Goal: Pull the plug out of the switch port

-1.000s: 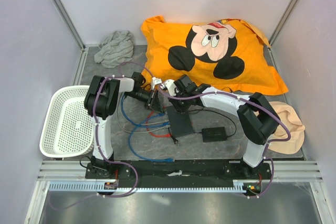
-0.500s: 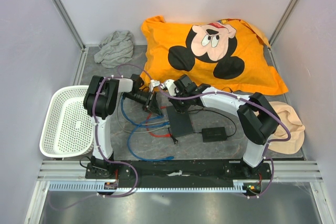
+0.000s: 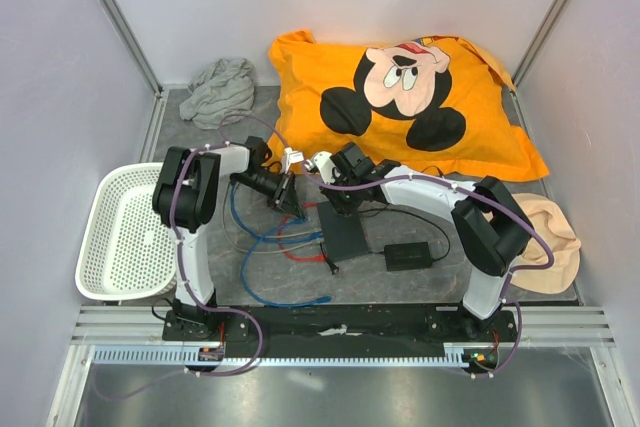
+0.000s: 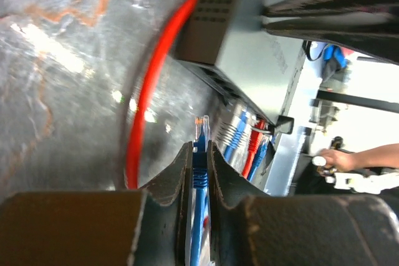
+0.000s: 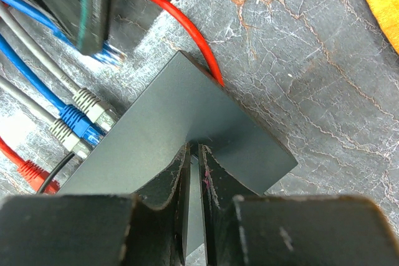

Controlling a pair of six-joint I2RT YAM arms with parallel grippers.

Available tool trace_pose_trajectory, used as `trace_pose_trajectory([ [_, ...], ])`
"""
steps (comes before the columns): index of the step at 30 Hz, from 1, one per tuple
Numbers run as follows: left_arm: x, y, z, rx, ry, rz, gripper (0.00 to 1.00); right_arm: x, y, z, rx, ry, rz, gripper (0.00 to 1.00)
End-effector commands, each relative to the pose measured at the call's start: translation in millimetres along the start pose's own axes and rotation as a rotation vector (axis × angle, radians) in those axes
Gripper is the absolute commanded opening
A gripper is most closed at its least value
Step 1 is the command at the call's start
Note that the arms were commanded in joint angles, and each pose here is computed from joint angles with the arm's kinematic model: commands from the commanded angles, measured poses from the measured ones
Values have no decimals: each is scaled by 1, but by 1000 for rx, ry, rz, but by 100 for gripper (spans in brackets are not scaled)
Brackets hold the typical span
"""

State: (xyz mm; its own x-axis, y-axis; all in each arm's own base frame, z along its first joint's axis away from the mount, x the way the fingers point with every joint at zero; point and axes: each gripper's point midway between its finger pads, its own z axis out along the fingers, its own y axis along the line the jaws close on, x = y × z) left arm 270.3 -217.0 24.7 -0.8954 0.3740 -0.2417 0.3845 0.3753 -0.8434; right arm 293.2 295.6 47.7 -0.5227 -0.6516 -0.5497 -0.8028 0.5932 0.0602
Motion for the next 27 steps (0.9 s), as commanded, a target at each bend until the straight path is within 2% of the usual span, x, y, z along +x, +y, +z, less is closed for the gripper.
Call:
trace_pose_trajectory([
  [1,-18,-18,-22,-59,-37,167,2,81,-31,11,138,284,12,18],
  [5,-20,-15,-32,-138,-27,224,1,77,-32,13,139,275,11,18],
  [13,-19,-11,-37,-167,-19,239,2,76,-32,12,139,272,12,18],
  [19,-36,10,-68,-352,-26,284,1,80,-32,11,140,277,9,19],
  [27,-81,32,-133,-645,-68,343,1,77,-32,10,142,267,8,19],
])
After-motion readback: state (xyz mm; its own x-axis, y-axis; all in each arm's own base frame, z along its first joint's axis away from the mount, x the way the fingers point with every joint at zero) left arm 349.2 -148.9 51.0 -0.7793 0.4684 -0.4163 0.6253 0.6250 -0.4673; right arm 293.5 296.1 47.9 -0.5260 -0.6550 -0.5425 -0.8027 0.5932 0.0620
